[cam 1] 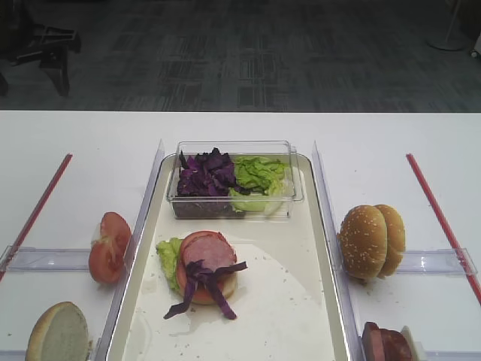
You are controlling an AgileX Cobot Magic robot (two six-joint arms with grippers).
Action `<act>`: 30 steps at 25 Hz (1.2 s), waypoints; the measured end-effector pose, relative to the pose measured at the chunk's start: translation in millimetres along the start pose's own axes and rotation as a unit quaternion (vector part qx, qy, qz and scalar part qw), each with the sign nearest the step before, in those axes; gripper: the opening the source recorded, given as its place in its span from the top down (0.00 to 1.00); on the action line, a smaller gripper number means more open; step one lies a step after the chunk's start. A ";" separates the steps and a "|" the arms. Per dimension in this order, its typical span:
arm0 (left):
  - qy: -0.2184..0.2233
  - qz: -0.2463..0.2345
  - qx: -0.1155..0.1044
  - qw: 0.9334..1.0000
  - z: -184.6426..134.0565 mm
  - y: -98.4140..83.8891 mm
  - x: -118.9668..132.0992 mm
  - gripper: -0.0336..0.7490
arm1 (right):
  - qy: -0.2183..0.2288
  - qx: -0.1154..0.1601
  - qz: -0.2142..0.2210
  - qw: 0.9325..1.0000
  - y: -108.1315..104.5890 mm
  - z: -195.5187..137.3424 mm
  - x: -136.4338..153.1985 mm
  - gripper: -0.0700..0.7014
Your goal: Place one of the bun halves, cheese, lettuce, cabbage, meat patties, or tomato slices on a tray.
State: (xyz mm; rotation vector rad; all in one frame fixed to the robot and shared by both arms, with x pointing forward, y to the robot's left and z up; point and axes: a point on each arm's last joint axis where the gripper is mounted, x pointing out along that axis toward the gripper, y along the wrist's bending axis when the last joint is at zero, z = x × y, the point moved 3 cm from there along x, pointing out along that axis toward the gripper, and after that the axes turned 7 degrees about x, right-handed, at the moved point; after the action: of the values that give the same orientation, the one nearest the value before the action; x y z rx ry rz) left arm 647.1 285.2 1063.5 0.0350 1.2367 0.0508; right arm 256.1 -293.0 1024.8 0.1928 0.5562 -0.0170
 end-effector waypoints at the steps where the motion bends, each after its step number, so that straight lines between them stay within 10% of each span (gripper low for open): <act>1: 0.000 0.000 -0.001 1.000 0.1 3.2 0.2 0.26 | 0.000 0.000 0.000 1.000 0.0 0.0 0.0 0.86; 18: 0.004 0.000 0.014 1.000 -5.4 14.4 -2.3 0.26 | 0.000 0.000 0.000 1.000 0.0 0.0 0.0 0.86; 30: 0.050 0.001 0.017 0.999 -76.8 17.8 -19.2 0.26 | 0.000 0.000 0.000 1.000 0.0 0.0 0.0 0.86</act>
State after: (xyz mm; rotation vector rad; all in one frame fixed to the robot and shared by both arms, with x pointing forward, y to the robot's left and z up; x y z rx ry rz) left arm 567.9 301.7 1057.4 0.0649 1.3380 0.0332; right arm 256.1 -293.0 1024.8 0.1928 0.5562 -0.0170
